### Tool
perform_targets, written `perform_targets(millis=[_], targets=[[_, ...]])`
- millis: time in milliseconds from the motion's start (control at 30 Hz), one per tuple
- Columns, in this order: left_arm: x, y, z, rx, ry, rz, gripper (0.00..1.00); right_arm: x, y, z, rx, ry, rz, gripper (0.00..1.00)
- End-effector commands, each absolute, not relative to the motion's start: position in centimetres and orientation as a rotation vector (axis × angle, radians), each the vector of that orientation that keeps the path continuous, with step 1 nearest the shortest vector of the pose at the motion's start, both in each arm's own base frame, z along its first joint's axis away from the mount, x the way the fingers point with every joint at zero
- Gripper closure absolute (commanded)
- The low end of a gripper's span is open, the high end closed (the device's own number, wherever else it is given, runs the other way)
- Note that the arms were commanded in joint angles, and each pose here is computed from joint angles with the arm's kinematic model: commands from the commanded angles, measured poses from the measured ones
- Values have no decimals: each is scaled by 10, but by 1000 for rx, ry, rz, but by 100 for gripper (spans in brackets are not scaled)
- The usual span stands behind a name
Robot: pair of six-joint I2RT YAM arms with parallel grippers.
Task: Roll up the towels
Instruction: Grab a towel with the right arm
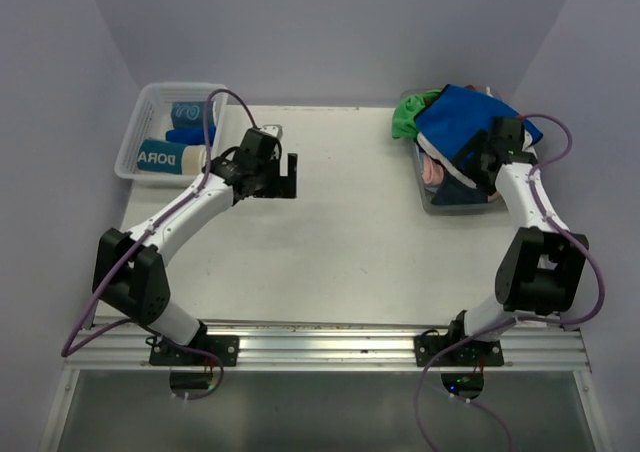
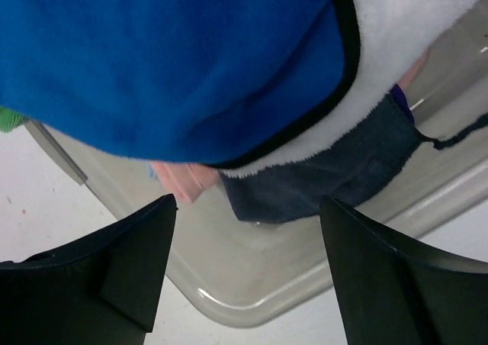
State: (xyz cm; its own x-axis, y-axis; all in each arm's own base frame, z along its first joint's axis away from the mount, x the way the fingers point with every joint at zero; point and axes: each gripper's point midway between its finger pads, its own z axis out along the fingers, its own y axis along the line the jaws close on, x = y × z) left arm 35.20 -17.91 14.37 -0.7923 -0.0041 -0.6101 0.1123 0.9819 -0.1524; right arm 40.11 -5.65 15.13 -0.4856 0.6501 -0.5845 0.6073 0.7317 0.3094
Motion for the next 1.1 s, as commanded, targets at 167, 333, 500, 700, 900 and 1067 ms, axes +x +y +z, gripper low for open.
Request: perform_targets(millis=[167, 333, 500, 700, 900, 1067], targets=[[367, -189, 187, 60, 2317, -326, 0, 469, -78, 158, 1050, 2074, 123, 36], [364, -197, 184, 76, 2333, -370, 0, 481, -76, 161, 1036, 2047, 175, 54], [365, -199, 178, 89, 2353, -372, 0, 477, -75, 170, 1030, 2025, 191, 75], [367, -197, 175, 96, 2360, -351, 0, 466, -75, 180, 999, 2009, 175, 55], [367, -197, 178, 110, 2354, -344, 0, 474, -77, 175, 992, 2025, 161, 49], [364, -194, 176, 133, 2361, -326, 0, 482, -82, 177, 1006, 2007, 148, 53]])
